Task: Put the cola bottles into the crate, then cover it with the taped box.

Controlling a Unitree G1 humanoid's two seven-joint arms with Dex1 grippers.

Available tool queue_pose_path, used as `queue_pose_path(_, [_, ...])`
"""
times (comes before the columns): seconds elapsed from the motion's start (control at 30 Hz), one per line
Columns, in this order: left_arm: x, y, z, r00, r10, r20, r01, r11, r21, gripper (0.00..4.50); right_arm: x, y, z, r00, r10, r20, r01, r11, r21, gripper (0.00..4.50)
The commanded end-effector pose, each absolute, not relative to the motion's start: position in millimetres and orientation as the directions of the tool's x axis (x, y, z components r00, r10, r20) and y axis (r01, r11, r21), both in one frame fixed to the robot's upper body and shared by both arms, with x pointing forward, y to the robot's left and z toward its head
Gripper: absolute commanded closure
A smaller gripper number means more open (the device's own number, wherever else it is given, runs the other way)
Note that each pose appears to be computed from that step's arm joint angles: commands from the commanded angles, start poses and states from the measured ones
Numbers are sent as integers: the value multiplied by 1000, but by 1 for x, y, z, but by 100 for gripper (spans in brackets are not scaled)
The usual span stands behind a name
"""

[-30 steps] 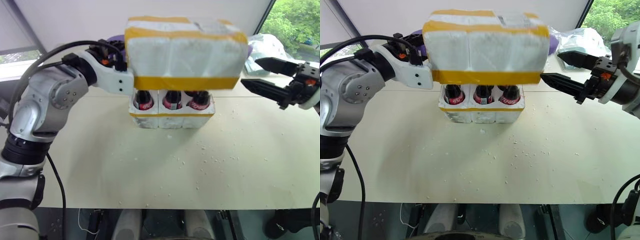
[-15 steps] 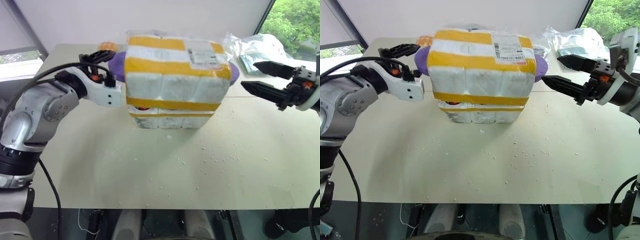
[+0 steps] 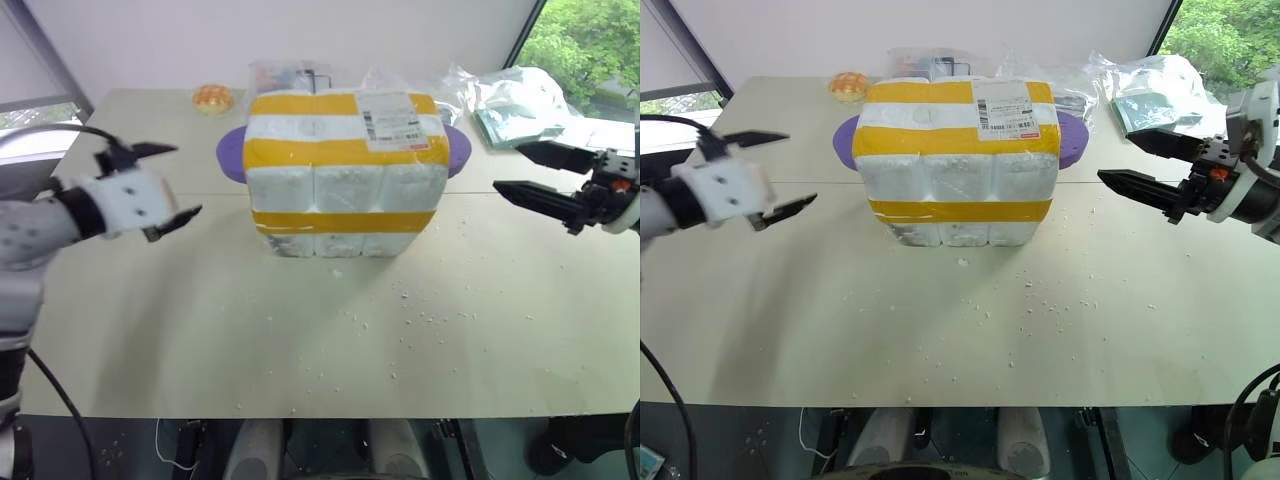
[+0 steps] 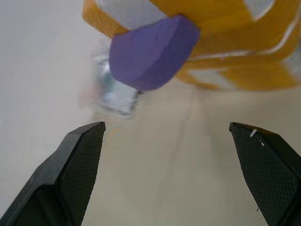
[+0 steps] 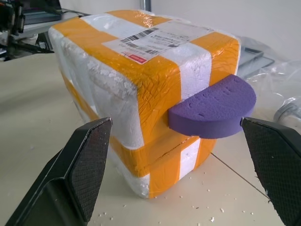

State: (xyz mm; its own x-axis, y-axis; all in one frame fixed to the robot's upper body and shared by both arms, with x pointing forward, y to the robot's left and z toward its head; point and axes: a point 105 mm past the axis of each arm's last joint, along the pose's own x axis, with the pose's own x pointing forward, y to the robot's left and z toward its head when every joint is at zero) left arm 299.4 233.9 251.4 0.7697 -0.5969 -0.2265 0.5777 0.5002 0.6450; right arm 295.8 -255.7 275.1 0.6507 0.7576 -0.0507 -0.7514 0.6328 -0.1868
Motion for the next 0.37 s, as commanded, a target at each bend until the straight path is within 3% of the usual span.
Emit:
queue_pose_path(0.03, [275, 242, 285, 653, -749, -111, 754, 630, 186, 8, 292, -265, 281, 654, 754, -58, -743, 627, -234, 0])
queue_pose_path(0.17, [268, 252, 297, 596, -800, -70, 801, 598, -7, 8, 289, -274, 273, 641, 763, -85, -760, 614, -214, 0])
queue_pose_path(0.37, [265, 250, 294, 538, -832, -135, 840, 543, -1, 8, 284, -271, 267, 606, 788, -111, -790, 581, -195, 0])
